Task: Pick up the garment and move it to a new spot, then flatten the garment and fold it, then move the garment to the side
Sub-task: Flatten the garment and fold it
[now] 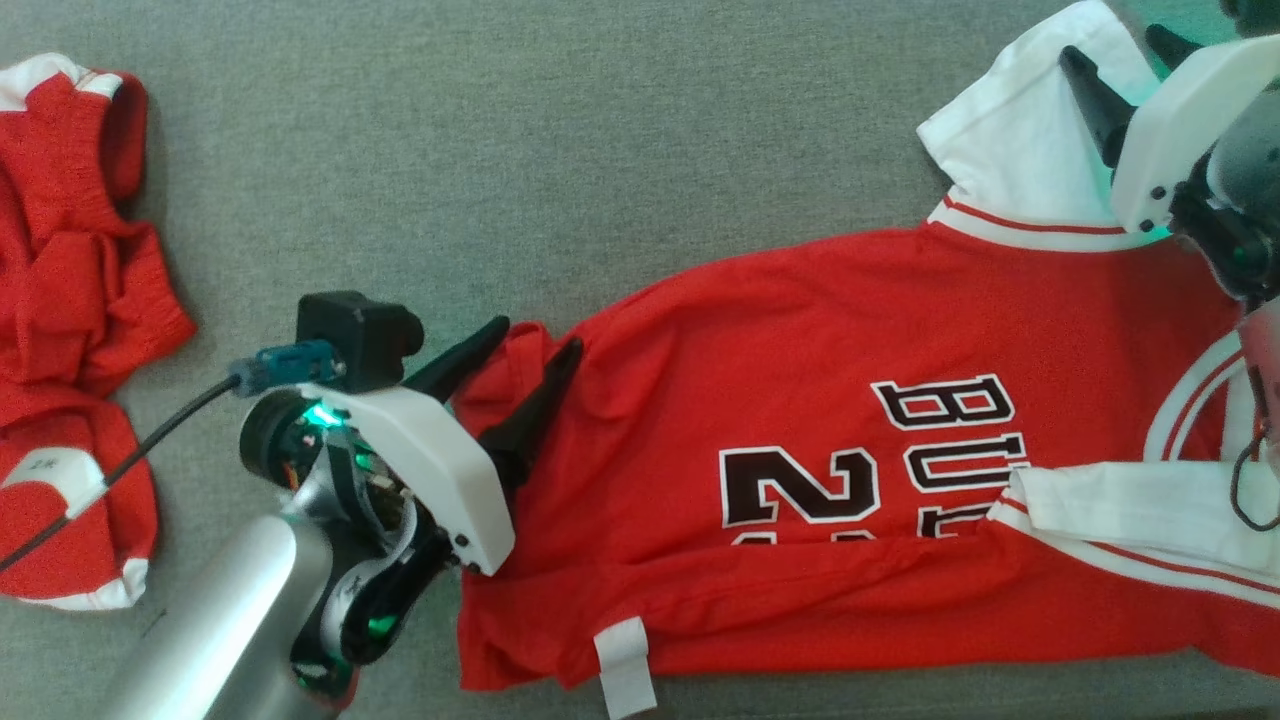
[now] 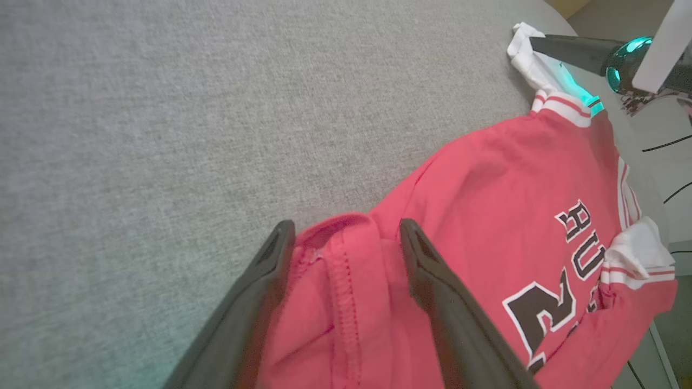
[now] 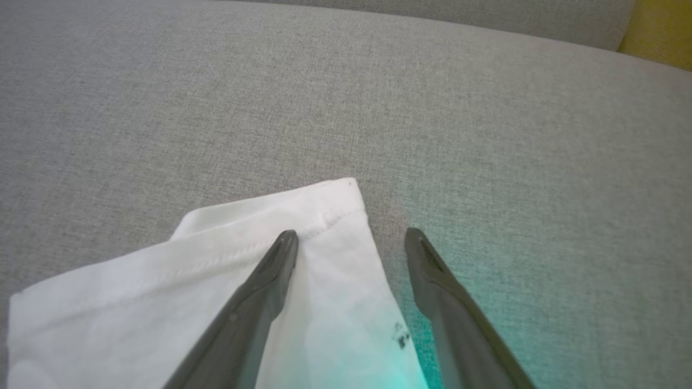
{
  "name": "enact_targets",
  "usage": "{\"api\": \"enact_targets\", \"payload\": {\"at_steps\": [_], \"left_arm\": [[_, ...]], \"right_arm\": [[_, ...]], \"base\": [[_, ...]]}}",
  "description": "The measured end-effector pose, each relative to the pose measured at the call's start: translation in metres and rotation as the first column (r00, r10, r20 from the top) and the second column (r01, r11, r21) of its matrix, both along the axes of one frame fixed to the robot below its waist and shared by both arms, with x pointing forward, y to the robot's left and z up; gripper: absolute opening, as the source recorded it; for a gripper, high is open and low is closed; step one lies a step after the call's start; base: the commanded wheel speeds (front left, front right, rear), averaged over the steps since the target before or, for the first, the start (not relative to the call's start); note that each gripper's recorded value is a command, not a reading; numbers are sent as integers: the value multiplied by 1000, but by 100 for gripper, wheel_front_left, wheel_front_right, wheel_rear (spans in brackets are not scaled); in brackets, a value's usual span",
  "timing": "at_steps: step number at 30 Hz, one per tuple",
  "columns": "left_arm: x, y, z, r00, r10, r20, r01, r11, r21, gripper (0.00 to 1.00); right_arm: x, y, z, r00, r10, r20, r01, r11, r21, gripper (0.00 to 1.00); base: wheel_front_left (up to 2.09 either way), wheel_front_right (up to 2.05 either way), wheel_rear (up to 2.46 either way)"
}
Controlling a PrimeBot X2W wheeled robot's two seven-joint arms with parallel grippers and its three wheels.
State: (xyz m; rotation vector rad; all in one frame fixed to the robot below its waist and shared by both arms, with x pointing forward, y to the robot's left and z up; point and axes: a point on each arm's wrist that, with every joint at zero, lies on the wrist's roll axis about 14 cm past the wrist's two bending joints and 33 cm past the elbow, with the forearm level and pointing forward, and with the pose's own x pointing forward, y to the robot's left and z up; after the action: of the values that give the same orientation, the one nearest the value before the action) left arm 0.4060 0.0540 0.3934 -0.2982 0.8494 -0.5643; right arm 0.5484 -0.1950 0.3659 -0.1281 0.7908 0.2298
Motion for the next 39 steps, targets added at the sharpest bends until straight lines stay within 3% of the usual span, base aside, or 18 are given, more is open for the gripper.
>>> {"api": "enact_targets", "payload": {"at_steps": [15,16,17,18,19,25,32,39], "left_arm": [[-11,8,-8,998,-67,-10,68,994,90,100],[-11,8,-8,998,-68,-13,69,993,91,86],[-12,8,-9,998,-68,-17,69,993,91,48],[-13,8,-10,997,-68,-20,70,993,91,31],[-14,8,-11,997,-68,-24,70,993,90,0],[-9,7,-12,999,-33,-11,33,997,76,0],[30,27,4,987,143,79,-145,989,31,0],[52,37,20,963,230,140,-229,973,-25,0]], "right_arm": [[-5,5,-3,1000,23,-21,-23,1000,10,100],[-5,4,-4,999,25,-23,-24,1000,9,100],[-5,5,-5,999,27,-22,-27,1000,9,100],[-6,6,-6,999,33,-26,-33,999,6,45],[-5,7,-5,999,35,-27,-35,999,10,0],[0,12,3,999,5,33,-7,997,74,0],[27,-15,43,975,-106,195,83,989,120,0],[32,-31,68,949,-154,274,119,983,138,0]], "base": [[0,0,0],[0,0,0],[0,0,0],[0,0,0],[0,0,0],[0,0,0],[0,0,0],[0,0,0]]}}
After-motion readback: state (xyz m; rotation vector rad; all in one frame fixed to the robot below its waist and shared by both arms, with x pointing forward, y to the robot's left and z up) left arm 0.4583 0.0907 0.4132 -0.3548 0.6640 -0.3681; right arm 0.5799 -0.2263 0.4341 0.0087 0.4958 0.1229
